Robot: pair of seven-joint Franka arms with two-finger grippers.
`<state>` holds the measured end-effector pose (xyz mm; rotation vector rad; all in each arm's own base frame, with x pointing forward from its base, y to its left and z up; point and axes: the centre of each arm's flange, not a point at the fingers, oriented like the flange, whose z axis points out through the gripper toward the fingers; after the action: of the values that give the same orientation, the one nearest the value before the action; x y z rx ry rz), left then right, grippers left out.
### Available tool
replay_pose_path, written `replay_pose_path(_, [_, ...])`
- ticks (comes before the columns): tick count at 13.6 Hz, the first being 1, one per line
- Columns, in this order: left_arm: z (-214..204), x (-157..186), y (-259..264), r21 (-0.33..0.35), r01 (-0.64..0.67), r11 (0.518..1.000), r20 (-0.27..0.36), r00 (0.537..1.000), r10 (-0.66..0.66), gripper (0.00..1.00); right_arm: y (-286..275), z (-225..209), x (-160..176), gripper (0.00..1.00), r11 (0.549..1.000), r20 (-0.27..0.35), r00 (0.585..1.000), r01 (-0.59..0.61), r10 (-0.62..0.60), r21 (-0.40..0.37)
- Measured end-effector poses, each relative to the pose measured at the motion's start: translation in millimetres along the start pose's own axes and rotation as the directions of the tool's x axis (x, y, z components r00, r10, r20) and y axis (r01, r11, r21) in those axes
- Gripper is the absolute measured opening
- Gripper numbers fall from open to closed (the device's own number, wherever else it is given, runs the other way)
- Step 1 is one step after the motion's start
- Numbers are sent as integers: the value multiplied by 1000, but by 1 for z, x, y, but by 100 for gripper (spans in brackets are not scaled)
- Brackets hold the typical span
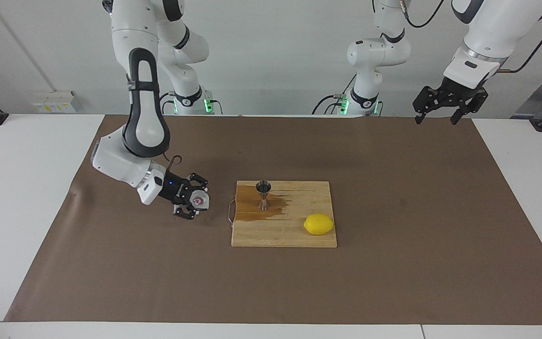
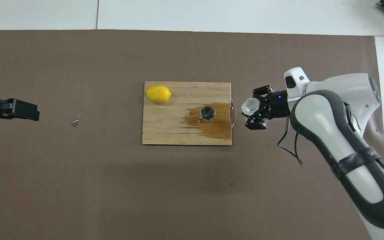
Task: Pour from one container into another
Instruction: 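Lift the white cup with the right gripper and move it above the silver cup, then tilt the white cup with the right gripper to pour into the silver cup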
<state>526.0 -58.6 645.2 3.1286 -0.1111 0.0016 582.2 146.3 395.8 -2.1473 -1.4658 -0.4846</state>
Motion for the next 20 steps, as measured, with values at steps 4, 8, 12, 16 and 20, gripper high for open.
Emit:
replay_pose_path(4, [0, 0, 0, 0, 0, 1000, 0, 1000, 0, 100, -34, 17, 49, 33, 999, 130, 991, 18, -12, -48])
replay_pose_path(8, [0, 0, 0, 0, 0, 1000, 0, 1000, 0, 100, -41, 23, 60, 33, 992, 201, 979, 53, -30, -110])
replay_pose_path(12, [0, 0, 0, 0, 0, 1000, 0, 1000, 0, 100, -56, 36, 86, 32, 970, 258, 962, 145, -92, -196])
replay_pose_path(16, [0, 0, 0, 0, 0, 1000, 0, 1000, 0, 100, -63, 42, 99, 32, 933, 322, 928, 271, -188, -237])
replay_pose_path(20, [0, 0, 0, 0, 0, 1000, 0, 1000, 0, 100, -63, 47, 106, 33, 889, 368, 895, 366, -254, -276])
